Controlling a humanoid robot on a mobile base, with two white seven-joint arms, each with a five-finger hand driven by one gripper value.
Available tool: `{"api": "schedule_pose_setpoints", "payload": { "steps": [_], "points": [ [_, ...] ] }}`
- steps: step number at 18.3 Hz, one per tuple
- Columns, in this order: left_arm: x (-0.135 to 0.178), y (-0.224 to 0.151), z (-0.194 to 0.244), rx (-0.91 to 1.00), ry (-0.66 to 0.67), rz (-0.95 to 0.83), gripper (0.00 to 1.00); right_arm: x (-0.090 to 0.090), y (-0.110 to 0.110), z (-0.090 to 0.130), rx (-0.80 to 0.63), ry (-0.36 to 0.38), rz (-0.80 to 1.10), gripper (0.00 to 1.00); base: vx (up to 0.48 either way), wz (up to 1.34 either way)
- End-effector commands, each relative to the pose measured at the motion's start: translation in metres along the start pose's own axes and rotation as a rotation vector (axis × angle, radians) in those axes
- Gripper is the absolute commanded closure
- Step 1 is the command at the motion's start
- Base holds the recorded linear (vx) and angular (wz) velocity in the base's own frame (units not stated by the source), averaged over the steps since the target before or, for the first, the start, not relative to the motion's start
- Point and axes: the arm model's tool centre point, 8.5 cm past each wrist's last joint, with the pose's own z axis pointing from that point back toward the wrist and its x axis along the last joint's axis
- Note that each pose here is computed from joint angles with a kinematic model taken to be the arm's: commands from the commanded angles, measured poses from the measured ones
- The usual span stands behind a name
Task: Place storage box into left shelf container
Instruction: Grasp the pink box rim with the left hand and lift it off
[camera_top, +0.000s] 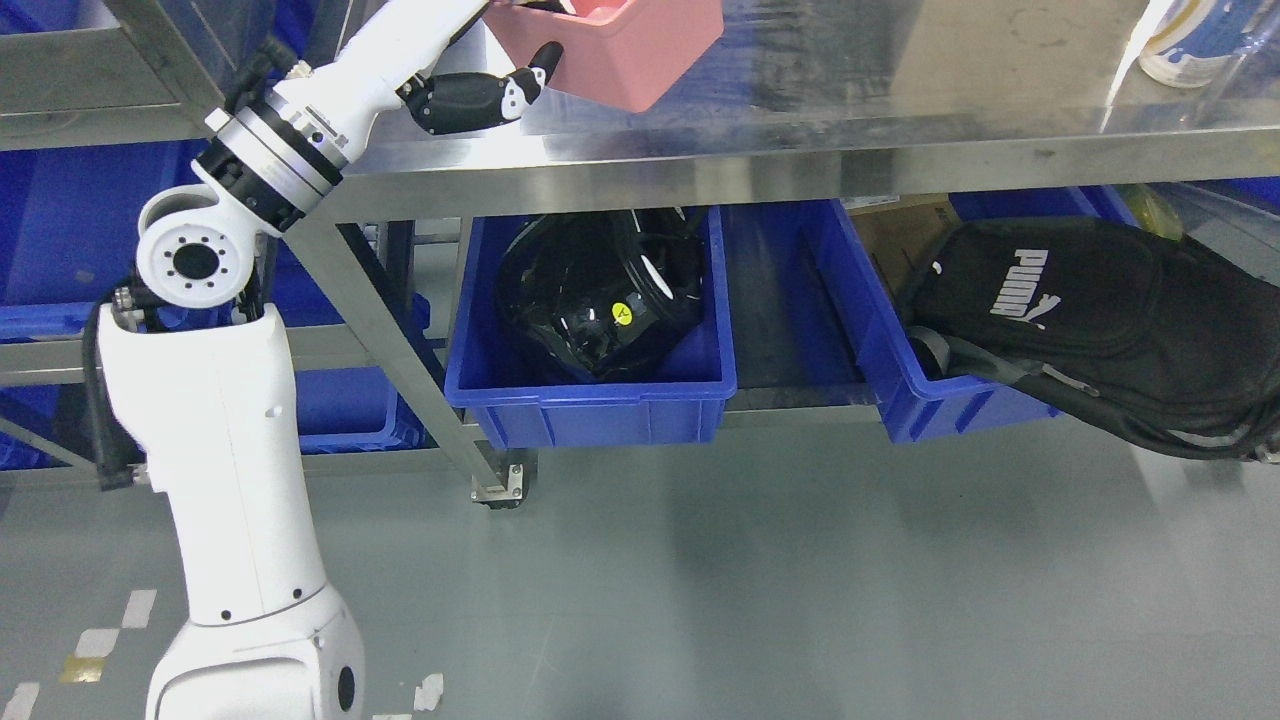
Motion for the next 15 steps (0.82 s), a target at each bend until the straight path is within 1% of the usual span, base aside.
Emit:
{"api": "schedule_pose_setpoints", "payload": {
  "steps": [1,10,15],
  "points": [
    [0.021,-0.015,0.006,-0.025,-0.047,-0.041,0.99,0.018,-0.011,-0.001,-0.017,-0.037,0.0,0.01,-0.006,0.27],
    [0.03,-0.022,-0.001,-0.048,-0.09,-0.054,0.99,0.018,-0.011,-0.001,-0.017,-0.037,0.0,0.01,-0.03,0.36],
    [0.039,-0.032,-0.008,-0.085,-0.131,-0.069,0.99,0.018,-0.011,-0.001,-0.017,-0.037,0.0,0.01,-0.055,0.57]
  ]
}}
